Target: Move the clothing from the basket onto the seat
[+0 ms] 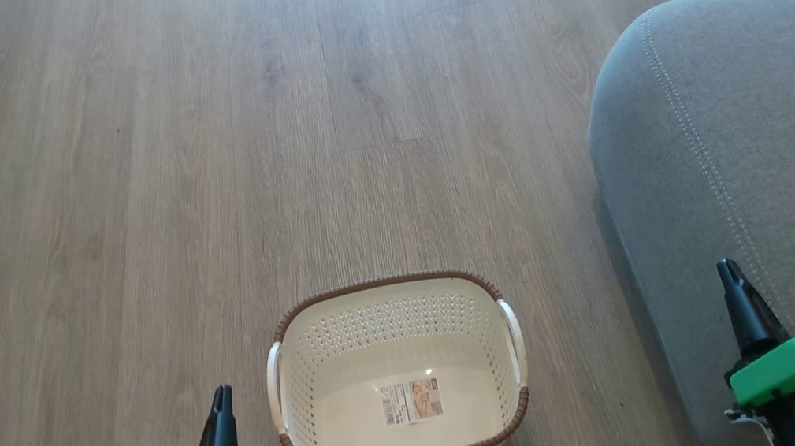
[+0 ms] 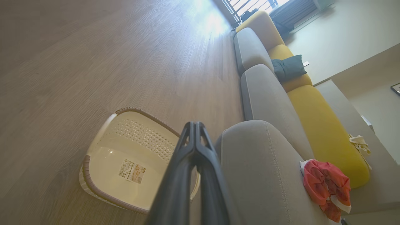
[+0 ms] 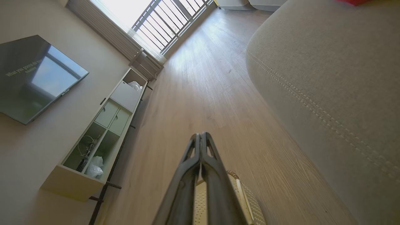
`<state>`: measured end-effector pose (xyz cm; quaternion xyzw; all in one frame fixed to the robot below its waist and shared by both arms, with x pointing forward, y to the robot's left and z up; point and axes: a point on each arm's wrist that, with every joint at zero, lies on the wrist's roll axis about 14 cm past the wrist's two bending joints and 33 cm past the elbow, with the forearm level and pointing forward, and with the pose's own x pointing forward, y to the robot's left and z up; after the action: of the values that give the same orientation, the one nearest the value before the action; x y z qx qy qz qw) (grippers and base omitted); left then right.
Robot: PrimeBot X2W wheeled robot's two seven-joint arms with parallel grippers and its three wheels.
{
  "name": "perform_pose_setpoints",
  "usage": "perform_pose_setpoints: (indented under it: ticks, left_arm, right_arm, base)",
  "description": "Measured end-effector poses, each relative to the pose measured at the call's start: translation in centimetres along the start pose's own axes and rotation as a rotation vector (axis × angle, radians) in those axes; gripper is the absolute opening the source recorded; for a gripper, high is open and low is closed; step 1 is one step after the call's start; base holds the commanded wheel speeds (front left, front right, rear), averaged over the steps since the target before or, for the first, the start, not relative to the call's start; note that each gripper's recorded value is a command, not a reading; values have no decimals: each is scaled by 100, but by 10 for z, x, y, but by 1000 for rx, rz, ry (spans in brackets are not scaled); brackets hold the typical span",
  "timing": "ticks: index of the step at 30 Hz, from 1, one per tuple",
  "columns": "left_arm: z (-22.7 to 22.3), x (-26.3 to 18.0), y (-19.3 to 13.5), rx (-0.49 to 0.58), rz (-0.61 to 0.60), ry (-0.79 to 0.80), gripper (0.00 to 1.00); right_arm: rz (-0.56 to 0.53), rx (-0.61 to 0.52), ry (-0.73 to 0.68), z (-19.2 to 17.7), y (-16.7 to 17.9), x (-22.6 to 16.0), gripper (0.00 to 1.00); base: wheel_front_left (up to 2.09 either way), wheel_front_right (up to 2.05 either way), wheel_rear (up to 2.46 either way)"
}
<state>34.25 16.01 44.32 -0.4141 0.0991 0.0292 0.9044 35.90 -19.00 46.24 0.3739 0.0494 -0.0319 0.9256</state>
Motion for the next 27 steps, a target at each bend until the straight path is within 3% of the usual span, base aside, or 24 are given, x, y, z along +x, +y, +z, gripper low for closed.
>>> perform_pose_setpoints:
  ticks: [27]
  left_arm:
    - [14, 9, 0, -279, -11, -4, 0]
  right_arm:
    - [-26, 314, 5, 5, -6, 3, 0]
  base:
    - [0, 0, 0]
